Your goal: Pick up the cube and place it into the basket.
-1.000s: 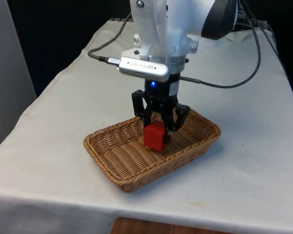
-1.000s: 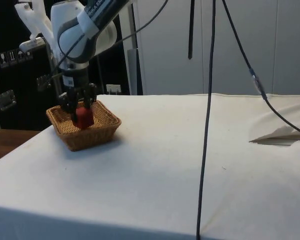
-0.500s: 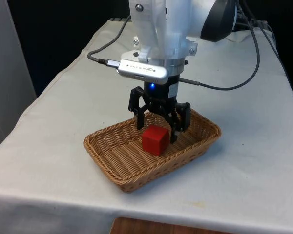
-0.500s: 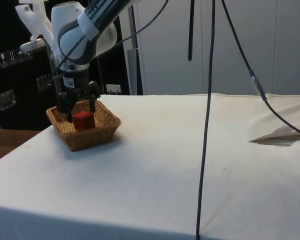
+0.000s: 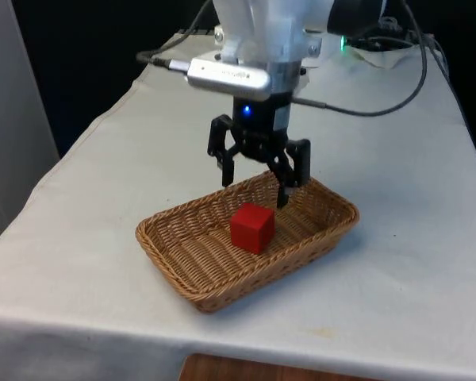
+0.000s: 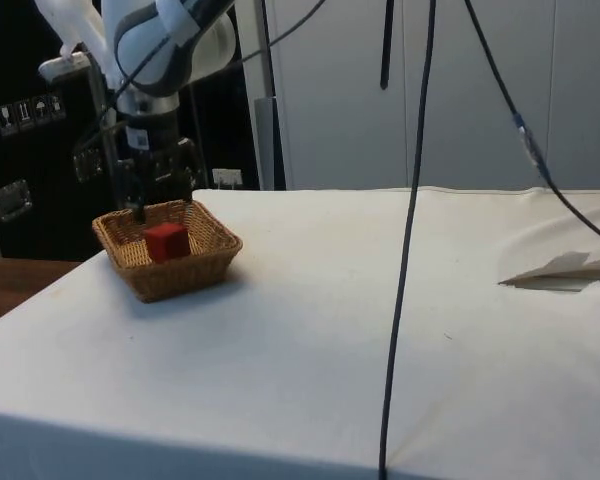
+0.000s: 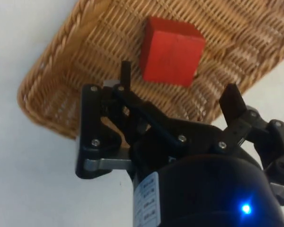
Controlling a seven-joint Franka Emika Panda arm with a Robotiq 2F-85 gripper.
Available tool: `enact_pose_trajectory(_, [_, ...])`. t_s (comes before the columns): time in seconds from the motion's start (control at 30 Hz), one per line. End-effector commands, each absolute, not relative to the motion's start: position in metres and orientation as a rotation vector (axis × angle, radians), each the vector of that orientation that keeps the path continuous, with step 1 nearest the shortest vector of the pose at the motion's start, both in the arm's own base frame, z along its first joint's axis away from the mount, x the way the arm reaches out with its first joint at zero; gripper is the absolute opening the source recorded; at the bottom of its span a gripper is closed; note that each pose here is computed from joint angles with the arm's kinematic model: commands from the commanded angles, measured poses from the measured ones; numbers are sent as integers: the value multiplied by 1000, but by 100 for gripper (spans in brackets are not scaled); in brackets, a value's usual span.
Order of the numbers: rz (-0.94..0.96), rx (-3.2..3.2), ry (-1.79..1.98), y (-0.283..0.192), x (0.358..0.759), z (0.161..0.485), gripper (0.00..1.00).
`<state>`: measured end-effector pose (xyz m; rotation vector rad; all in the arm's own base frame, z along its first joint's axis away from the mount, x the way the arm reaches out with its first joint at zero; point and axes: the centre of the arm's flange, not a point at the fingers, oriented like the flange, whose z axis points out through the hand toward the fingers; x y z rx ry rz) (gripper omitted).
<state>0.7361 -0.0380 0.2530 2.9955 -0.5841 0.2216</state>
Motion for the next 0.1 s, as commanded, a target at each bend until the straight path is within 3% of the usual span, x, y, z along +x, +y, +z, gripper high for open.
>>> enact_pose_trajectory(0.0, [228, 2994, -581, -37, 733, 258, 100])
enact_pose_trajectory(0.07, [221, 2996, -585, -38, 733, 258, 100])
